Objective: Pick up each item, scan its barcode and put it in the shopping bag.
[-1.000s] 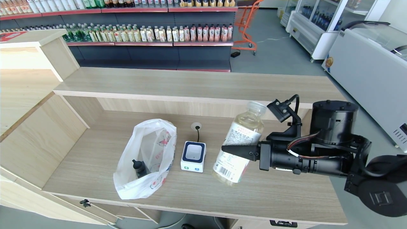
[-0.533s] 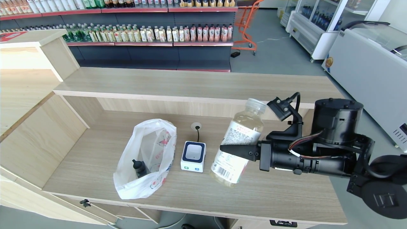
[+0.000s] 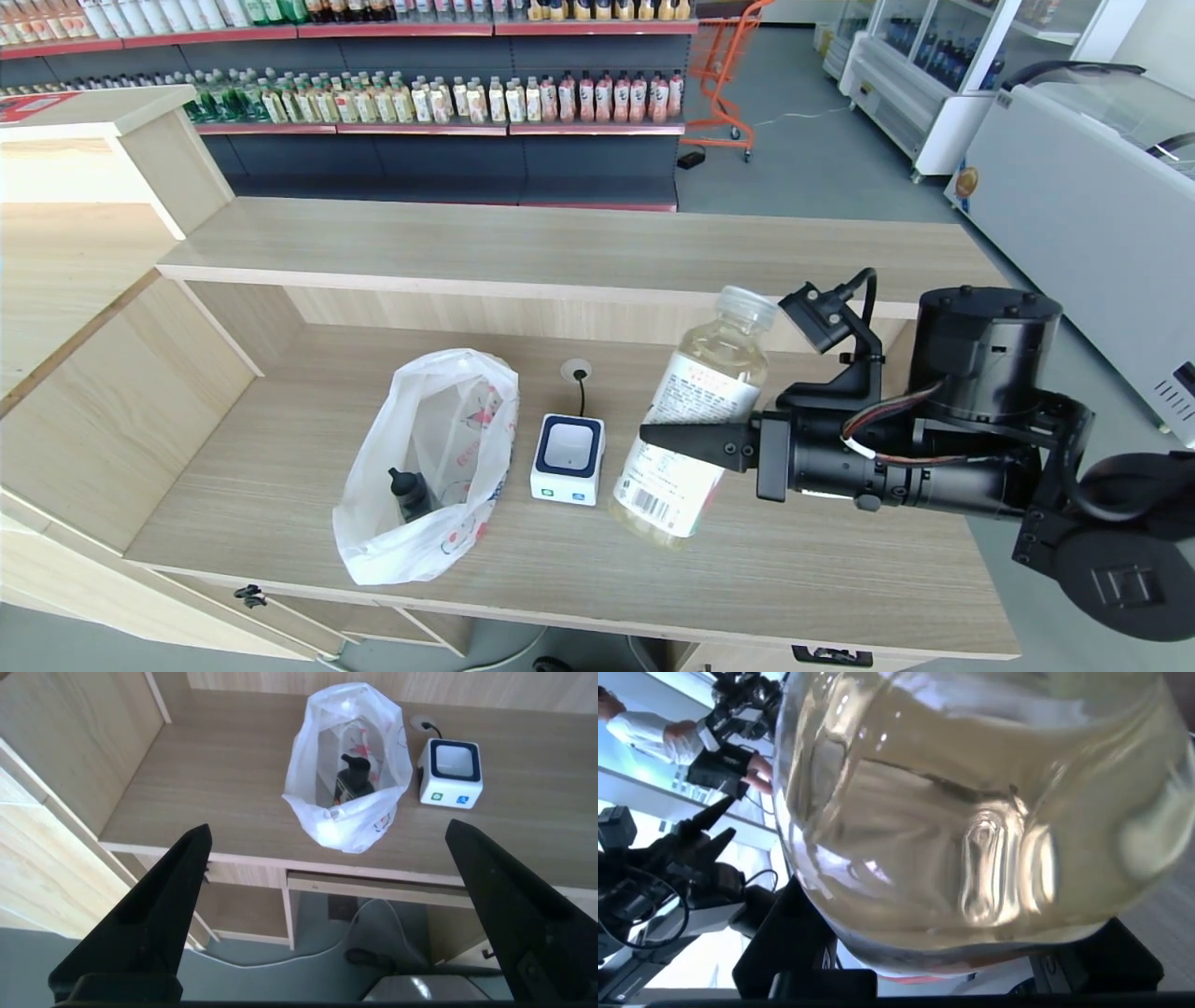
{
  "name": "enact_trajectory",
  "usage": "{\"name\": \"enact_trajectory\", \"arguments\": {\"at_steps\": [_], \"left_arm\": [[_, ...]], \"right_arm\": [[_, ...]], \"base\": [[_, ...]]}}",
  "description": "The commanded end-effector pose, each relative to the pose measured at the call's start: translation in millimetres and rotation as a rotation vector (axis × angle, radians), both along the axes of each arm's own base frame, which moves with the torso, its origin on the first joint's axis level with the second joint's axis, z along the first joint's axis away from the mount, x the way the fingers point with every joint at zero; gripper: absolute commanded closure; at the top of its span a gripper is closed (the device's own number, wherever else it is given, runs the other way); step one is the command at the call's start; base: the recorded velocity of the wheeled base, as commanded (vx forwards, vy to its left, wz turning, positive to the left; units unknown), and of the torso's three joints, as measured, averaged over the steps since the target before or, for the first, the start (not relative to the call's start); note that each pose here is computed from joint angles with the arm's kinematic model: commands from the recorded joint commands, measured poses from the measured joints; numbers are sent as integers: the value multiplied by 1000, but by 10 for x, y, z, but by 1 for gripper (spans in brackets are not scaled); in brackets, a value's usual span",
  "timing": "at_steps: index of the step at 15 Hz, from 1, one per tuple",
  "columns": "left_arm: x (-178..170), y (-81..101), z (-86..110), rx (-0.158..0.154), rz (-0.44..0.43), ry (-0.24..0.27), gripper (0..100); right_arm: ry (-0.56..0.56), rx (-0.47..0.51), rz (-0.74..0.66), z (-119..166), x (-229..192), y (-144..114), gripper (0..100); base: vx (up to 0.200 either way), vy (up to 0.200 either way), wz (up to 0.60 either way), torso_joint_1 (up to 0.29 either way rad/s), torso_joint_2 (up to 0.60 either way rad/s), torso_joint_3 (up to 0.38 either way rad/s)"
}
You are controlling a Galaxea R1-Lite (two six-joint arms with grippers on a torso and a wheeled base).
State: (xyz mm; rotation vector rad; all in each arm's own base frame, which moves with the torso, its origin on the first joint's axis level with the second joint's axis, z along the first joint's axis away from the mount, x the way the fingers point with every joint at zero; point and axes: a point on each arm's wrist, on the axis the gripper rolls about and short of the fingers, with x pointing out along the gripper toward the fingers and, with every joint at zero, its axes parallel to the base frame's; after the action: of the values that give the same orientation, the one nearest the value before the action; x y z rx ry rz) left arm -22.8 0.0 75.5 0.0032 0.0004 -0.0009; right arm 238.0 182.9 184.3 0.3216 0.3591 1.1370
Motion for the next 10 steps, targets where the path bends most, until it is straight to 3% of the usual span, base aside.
{"name": "enact_trajectory", "arguments": {"at_steps": [1, 10], "left_arm": [[1, 0, 0, 0, 1, 1, 0], [0, 0, 0, 0, 1, 0, 0]], "right_arm": [[0, 1, 0, 6, -1, 0, 100], [-29, 18, 3, 81, 30, 17, 100]], "base": [[0, 0, 0, 0, 0, 0], [0, 0, 0, 0, 0, 0]]}}
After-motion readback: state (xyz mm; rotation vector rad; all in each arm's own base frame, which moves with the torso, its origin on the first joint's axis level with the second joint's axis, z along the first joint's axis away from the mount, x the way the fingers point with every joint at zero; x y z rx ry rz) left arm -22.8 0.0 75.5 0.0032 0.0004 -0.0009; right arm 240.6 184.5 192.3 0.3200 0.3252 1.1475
